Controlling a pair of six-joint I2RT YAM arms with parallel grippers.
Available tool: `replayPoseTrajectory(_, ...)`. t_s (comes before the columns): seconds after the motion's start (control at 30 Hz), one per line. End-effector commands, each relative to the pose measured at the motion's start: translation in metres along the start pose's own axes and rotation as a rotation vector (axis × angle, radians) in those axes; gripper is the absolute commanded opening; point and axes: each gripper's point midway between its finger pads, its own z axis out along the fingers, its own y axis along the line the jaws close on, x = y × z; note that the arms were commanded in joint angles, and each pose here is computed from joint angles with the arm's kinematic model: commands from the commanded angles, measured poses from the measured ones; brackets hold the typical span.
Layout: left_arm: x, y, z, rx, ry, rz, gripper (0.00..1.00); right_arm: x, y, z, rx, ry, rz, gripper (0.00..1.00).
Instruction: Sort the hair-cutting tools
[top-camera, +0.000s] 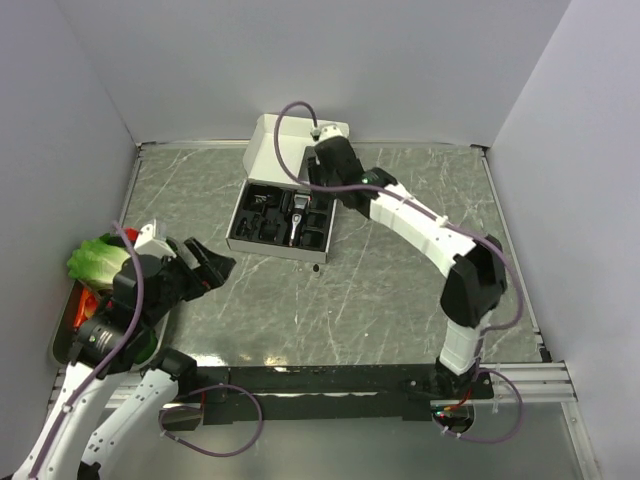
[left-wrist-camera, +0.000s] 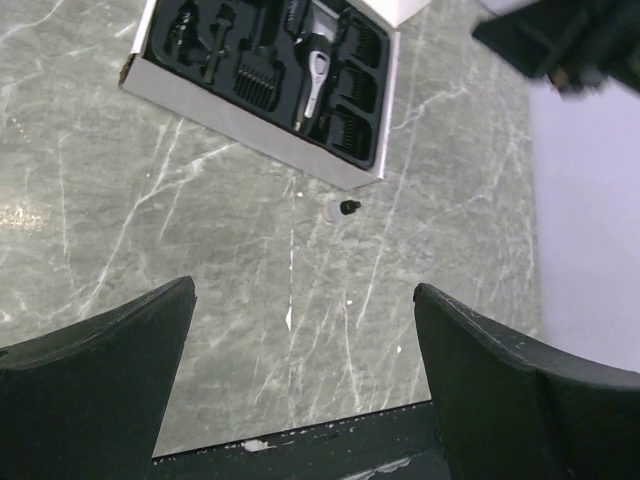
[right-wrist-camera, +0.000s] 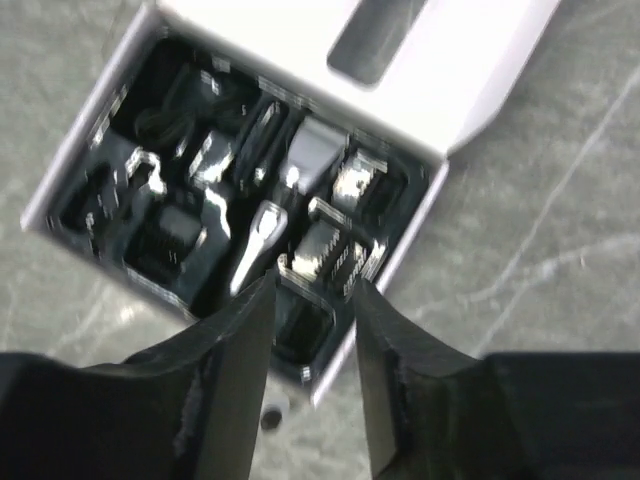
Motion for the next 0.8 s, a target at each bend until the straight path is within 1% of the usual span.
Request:
replayPoseTrajectory(0.0,-0.022,-0.012,0.017,-0.030,-0.040,-0.024,0.98,0.015,-0.005,-0.021,0.025,-0.025,0.013,0.49)
replayPoseTrajectory(0.03,-0.023,-0.012,0.021,-0.043,-0.037,-0.023,0.99,0.024,-0.009,-0.027,0.031,-0.015,0.015,0.49)
replayPoseTrajectory(0.1,-0.028,-0.012,0.035,-0.076,-0.033,-0.014,0.98,0.034,-0.011,-0.034,0.026,-0.003,0.032,0.50)
replayPoseTrajectory(0.2,-0.026,-0.017,0.056,-0.076,-0.009,-0.009,0.93,0.056,-0.016,-0.048,0.028,0.015,0.043,0.52)
replayPoseTrajectory(0.23,-0.024,-0.019,0.061,-0.069,-0.001,-0.012,0.90,0.067,-0.021,-0.055,0.033,0.020,0.045,0.53)
replayPoseTrajectory(0.27,-0.022,-0.021,0.066,-0.062,0.009,-0.025,0.88,0.071,-0.023,-0.058,0.035,0.015,0.053,0.55)
replayPoseTrajectory(0.3,-0.013,-0.021,0.074,-0.053,0.043,-0.033,0.86,0.076,-0.025,-0.062,0.040,0.018,0.067,0.55)
replayPoseTrajectory(0.33,-0.015,-0.028,0.079,-0.017,0.033,-0.057,0.84,0.087,-0.029,-0.068,0.042,0.023,0.074,0.56)
replayPoseTrajectory(0.4,0.001,-0.028,0.089,0.008,0.066,-0.081,0.81,0.103,-0.032,-0.076,0.027,0.030,0.106,0.56)
replayPoseTrajectory(0.43,-0.001,-0.035,0.091,0.043,0.050,-0.108,0.78,0.108,-0.031,-0.078,0.022,0.032,0.116,0.56)
replayPoseTrajectory(0.47,0.005,-0.038,0.092,0.058,0.058,-0.111,0.76,0.116,-0.030,-0.080,0.012,0.037,0.122,0.56)
replayPoseTrajectory(0.5,0.014,-0.034,0.095,0.052,0.068,-0.116,0.74,0.126,-0.031,-0.083,0.004,0.039,0.145,0.57)
replayPoseTrajectory(0.6,0.029,-0.039,0.100,0.079,0.065,-0.131,0.70,0.149,-0.024,-0.087,-0.037,0.060,0.168,0.58)
replayPoseTrajectory(0.63,0.035,-0.041,0.102,0.086,0.066,-0.139,0.67,0.156,-0.024,-0.087,-0.035,0.071,0.174,0.58)
replayPoseTrajectory(0.77,0.073,-0.053,0.110,0.104,0.068,-0.100,0.66,0.180,-0.023,-0.089,-0.053,0.114,0.203,0.60)
